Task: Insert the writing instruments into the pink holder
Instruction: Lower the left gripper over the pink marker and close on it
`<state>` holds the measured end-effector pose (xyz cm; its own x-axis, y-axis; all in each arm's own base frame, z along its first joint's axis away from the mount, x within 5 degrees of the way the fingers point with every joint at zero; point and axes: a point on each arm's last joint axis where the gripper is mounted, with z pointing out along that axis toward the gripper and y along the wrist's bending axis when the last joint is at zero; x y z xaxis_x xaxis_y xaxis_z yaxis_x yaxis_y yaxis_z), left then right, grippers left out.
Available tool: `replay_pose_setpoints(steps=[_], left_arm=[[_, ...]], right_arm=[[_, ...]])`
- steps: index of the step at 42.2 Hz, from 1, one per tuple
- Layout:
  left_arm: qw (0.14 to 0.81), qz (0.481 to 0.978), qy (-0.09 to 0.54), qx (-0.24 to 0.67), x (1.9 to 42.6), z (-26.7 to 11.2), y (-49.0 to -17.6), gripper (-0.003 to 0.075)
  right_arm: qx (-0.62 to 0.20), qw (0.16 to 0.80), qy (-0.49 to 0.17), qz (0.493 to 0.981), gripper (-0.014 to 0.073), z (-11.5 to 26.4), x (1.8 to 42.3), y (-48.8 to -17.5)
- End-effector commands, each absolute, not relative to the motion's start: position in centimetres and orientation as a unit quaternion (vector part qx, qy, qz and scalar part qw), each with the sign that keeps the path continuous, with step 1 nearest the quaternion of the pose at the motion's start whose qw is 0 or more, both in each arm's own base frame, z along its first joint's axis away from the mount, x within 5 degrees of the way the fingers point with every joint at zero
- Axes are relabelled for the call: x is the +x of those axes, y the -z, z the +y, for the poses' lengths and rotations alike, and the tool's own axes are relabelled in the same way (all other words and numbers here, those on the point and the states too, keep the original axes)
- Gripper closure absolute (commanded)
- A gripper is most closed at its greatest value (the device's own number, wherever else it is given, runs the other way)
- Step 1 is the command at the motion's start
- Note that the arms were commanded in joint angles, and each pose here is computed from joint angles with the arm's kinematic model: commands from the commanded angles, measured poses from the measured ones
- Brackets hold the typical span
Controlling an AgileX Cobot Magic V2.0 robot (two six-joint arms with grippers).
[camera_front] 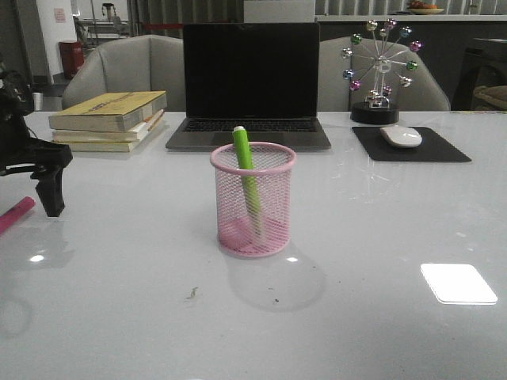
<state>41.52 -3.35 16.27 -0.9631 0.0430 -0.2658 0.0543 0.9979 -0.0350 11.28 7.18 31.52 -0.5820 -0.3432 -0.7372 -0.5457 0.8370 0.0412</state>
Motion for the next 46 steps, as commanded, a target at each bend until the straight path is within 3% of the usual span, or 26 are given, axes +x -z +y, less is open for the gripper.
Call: replay_pose_setpoints(steps=[1, 14, 33, 46], left_arm=[[0.179, 0.983, 0.029, 0.018, 41.87, -3.31, -19.25, 0.0087], [0.168, 0.985, 0.029, 0.026, 41.78, -3.18, -18.92, 0.0113], [0.16, 0.986, 0.025, 0.028, 41.78, -3.12, -18.52, 0.0408], [0.159, 0.987, 0.021, 0.031, 41.75, -3.06, -18.5, 0.056]], right_arm=[[-0.247, 0.421, -0.137, 0.862, 0.0141, 7.21, 11.6, -32.82], [-0.248, 0.42, -0.137, 0.862, 0.0141, 7.2, 11.58, -32.8], [-0.248, 0.418, -0.136, 0.863, 0.0141, 7.19, 11.56, -32.77], [-0.248, 0.418, -0.136, 0.863, 0.0141, 7.19, 11.56, -32.77]])
